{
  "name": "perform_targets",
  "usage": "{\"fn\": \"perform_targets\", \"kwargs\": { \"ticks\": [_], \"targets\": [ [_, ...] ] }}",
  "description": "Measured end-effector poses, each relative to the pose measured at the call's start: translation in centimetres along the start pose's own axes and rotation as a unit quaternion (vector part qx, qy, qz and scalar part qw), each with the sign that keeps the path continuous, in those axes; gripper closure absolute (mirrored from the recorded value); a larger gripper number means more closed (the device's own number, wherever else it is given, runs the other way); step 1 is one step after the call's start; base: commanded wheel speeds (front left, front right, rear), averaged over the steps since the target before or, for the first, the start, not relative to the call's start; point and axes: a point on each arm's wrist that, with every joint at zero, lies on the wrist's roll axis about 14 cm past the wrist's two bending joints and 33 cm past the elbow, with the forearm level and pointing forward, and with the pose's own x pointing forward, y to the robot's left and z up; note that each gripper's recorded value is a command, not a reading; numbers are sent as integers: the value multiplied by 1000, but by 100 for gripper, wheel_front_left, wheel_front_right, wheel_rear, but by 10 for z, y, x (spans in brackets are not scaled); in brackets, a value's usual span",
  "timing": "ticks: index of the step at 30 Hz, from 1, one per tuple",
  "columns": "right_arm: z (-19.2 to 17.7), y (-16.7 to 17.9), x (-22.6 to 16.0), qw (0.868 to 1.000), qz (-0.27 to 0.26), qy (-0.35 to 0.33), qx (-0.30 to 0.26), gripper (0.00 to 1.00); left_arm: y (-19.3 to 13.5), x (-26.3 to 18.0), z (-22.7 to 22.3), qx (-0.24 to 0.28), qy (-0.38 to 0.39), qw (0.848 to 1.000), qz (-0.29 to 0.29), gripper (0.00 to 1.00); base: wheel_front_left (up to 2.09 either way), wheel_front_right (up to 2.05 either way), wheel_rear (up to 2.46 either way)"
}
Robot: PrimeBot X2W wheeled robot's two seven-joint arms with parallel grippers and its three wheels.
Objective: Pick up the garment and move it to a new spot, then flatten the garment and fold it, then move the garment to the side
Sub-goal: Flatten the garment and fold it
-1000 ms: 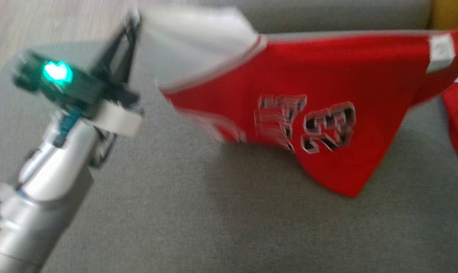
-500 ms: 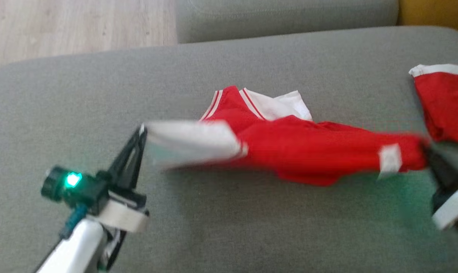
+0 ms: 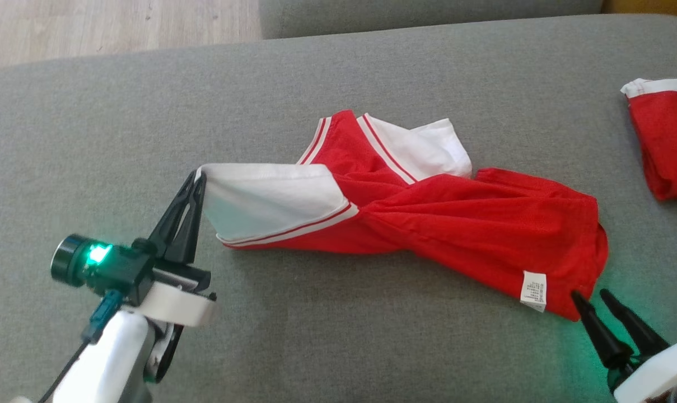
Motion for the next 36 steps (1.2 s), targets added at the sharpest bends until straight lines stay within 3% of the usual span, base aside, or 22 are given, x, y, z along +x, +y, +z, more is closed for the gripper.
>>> {"fn": "perform_targets", "kwargs": {
  "ticks": [10, 18, 36],
  "targets": [
    [-7, -1, 17, 999, -11, 17, 44, 0, 0, 8, -1, 3, 0, 1000, -6, 100, 0, 0, 0],
    [-2, -2, 30, 999, -11, 18, 39, 0, 4, 11, -1, 6, -1, 1000, -3, 100, 0, 0, 0],
    [-3, 1, 9, 997, -12, 13, 78, 0, 4, 16, 4, 1, -10, 1000, -2, 100, 0, 0, 0]
  ]
}}
